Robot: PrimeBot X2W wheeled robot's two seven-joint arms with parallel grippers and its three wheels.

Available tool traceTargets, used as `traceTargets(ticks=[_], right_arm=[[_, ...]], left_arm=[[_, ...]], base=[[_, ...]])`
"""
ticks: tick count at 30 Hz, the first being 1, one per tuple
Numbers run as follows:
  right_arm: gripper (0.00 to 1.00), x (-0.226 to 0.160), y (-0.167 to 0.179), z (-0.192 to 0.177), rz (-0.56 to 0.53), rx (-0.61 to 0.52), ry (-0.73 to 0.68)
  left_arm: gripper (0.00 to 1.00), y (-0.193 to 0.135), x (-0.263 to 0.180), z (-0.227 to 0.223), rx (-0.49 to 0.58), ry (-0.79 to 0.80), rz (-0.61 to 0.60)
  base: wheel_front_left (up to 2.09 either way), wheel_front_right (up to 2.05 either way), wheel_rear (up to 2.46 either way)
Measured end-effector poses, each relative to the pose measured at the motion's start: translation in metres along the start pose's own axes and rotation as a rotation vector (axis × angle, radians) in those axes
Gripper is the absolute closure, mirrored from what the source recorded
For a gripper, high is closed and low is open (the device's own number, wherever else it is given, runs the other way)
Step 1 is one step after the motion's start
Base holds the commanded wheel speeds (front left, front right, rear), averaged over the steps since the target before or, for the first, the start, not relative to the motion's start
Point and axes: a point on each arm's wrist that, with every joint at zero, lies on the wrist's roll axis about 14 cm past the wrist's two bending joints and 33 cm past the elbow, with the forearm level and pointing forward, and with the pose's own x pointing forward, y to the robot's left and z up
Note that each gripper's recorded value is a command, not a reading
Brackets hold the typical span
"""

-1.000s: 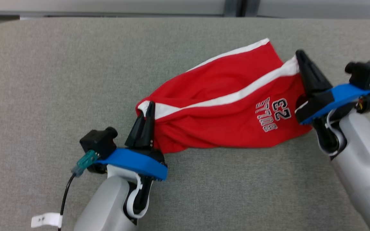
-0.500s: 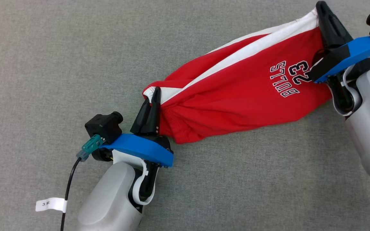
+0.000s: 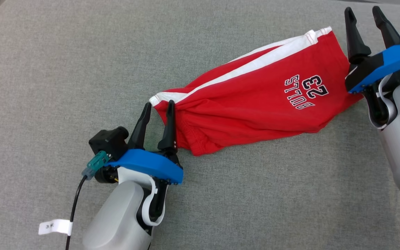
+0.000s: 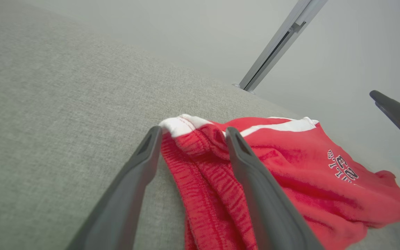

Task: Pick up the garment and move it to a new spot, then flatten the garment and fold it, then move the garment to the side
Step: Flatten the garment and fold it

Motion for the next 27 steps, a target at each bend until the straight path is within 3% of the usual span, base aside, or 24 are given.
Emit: traceTargets(ticks=[5,14,20,27], right_arm=[[0.0,-0.015,0.0,0.002,-0.005,-0.054,-0.004],[0.0,-0.059,-0.002,-0.015,-0.045,-0.097,0.041],[0.0,-0.066,-0.009,-0.034,-0.063,-0.099,0.094],[0.0,-0.047,-0.011,-0.062,-0.053,-0.1,0.176]], left_arm=[[0.0,0.012,-0.013,0.001,0.058,-0.006,0.055],[0.0,0.018,-0.042,0.018,0.314,-0.083,0.127],[0.0,0.017,-0.055,0.0,0.334,-0.045,0.127],[0.0,0.022,-0.055,-0.01,0.315,-0.013,0.137]], base=[[0.0,0.0,0.0],[0.0,0.0,0.0],[0.0,0.0,0.0],[0.0,0.0,0.0]])
